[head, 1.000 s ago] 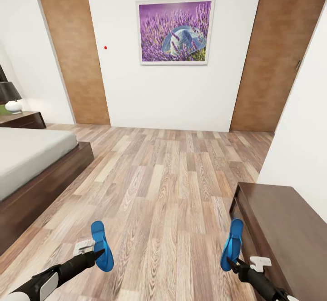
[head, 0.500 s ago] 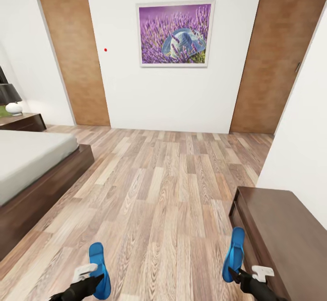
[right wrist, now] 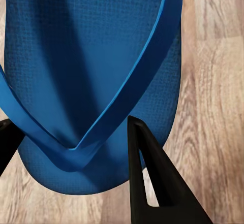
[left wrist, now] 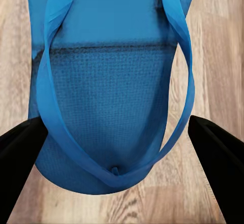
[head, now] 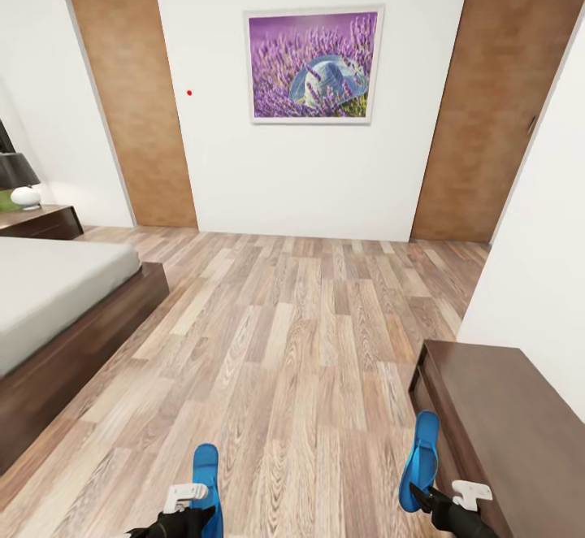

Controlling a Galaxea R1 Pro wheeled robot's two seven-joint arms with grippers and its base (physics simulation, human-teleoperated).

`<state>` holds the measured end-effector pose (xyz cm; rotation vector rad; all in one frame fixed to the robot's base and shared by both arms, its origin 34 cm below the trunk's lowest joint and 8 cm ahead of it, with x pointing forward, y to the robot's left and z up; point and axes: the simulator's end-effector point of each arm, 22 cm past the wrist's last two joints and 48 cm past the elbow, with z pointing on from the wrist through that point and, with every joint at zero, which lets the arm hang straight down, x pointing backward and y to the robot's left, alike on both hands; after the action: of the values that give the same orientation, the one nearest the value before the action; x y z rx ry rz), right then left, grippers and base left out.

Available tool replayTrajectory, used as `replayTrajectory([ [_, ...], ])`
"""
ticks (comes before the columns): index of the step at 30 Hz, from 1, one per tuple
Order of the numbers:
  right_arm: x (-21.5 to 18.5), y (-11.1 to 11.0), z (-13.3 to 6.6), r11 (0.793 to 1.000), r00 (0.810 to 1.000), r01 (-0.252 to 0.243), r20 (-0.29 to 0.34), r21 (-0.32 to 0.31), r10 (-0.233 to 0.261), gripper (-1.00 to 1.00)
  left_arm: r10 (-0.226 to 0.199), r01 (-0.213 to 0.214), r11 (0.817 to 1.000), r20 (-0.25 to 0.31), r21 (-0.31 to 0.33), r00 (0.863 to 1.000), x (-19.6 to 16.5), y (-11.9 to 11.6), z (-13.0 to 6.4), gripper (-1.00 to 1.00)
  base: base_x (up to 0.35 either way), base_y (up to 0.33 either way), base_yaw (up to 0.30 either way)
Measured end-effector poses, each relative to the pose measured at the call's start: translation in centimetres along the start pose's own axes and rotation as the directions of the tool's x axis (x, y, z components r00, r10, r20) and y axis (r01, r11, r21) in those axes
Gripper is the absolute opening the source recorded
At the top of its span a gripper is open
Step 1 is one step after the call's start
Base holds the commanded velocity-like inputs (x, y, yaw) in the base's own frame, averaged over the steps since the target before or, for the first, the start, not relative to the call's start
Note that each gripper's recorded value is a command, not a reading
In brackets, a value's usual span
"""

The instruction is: In the bedroom, move the book from the bed onto either nightstand, and place the two sandals side by side next to the bed.

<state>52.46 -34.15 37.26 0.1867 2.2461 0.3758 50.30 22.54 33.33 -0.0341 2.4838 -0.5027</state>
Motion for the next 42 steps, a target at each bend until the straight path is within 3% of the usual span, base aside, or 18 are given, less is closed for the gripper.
replayTrajectory([
  [20, -0.6, 0.6, -2.8, 0.999, 0.998, -0.026, -0.061, 0.029, 0.028, -1.0, 0.003, -0.003, 1.0, -0.002, -0.025, 1.0, -3.1, -0.7, -2.8, -1.0, 0.0, 0.0, 0.0],
  [42, -4.1, 2.0, -5.0, 0.999, 0.997, -0.029, -0.065, 0.032, 0.031, -1.0, -0.004, 0.003, 1.0, -0.001, -0.025, 1.0, -6.2, -2.4, -5.7, -1.0, 0.0, 0.0, 0.0],
])
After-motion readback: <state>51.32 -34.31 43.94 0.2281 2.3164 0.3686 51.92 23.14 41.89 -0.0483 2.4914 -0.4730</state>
